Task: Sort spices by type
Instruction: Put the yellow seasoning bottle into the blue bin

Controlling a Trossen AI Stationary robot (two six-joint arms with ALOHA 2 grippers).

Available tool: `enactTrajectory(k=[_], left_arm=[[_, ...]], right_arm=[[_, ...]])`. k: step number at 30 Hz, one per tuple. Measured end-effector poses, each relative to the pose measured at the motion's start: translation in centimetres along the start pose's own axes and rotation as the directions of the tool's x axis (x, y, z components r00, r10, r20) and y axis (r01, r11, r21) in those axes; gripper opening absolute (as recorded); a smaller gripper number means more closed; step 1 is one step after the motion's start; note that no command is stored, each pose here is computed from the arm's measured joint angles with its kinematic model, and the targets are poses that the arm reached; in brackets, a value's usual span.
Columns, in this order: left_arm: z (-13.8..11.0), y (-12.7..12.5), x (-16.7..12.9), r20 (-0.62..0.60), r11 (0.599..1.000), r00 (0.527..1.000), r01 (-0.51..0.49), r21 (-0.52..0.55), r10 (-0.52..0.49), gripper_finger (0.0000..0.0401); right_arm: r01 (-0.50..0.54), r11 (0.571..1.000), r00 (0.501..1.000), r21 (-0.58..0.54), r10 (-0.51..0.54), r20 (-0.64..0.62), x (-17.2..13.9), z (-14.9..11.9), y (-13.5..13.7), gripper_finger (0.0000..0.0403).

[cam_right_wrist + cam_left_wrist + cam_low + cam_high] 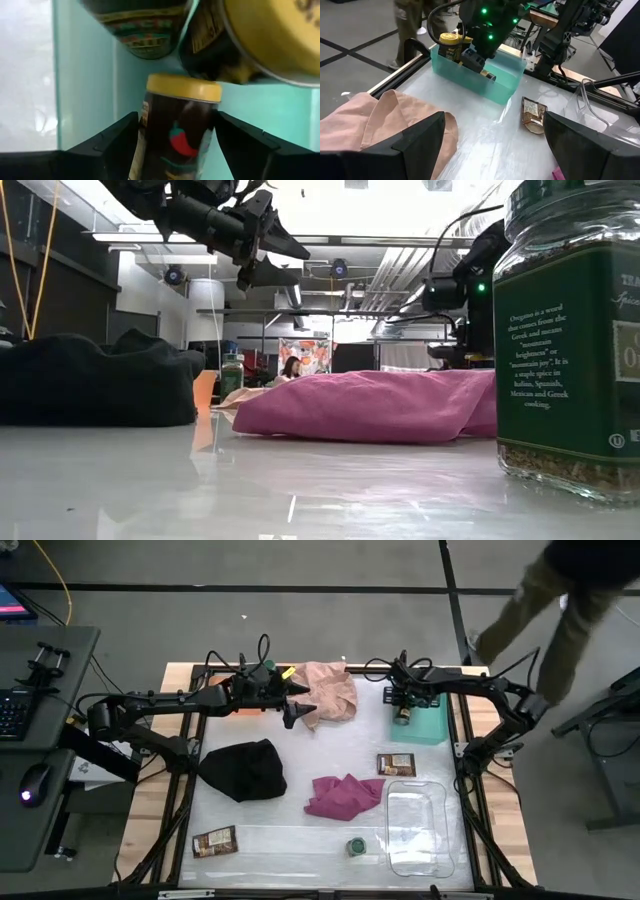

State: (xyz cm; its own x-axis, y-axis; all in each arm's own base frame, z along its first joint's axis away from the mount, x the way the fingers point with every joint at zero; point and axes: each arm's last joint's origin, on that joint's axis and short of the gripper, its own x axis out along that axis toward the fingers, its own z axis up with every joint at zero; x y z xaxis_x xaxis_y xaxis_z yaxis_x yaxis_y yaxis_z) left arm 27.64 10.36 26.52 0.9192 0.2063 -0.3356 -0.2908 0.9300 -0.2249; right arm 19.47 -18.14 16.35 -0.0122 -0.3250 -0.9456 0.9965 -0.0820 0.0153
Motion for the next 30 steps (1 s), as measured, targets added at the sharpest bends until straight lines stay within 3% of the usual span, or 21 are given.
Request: enactTrajectory(k=[10, 18, 24, 30], left_arm=[[0.0, 0.0, 0.0, 0.0, 1.0, 1.0, 0.0, 0.0, 0.0, 0.0321], [0.0, 0.0, 0.0, 0.0, 1.0, 1.0, 0.0, 0.001, 0.0, 0.0321], [0.0, 0.0, 0.0, 0.0, 1.0, 1.0, 0.0, 0.001, 0.0, 0.0321], [0.0, 0.0, 0.0, 0.0, 1.0, 1.0, -0.001, 0.0, 0.001, 0.0321]], right_arm=[[0.032, 0.998, 0.999, 0.058, -0.032, -0.013, 1.6, -1.3, -1.2, 0.0251], [0.018, 0.999, 1.0, -0.036, -0.018, -0.004, 0.9, -1.9, -1.4, 0.0194], [-0.013, 0.986, 0.975, -0.167, 0.05, 0.216, -4.3, -3.0, -1.8, 0.0194], [-0.006, 0.996, 0.841, -0.093, 0.056, 0.539, -7.4, -6.1, -4.1, 0.0194]])
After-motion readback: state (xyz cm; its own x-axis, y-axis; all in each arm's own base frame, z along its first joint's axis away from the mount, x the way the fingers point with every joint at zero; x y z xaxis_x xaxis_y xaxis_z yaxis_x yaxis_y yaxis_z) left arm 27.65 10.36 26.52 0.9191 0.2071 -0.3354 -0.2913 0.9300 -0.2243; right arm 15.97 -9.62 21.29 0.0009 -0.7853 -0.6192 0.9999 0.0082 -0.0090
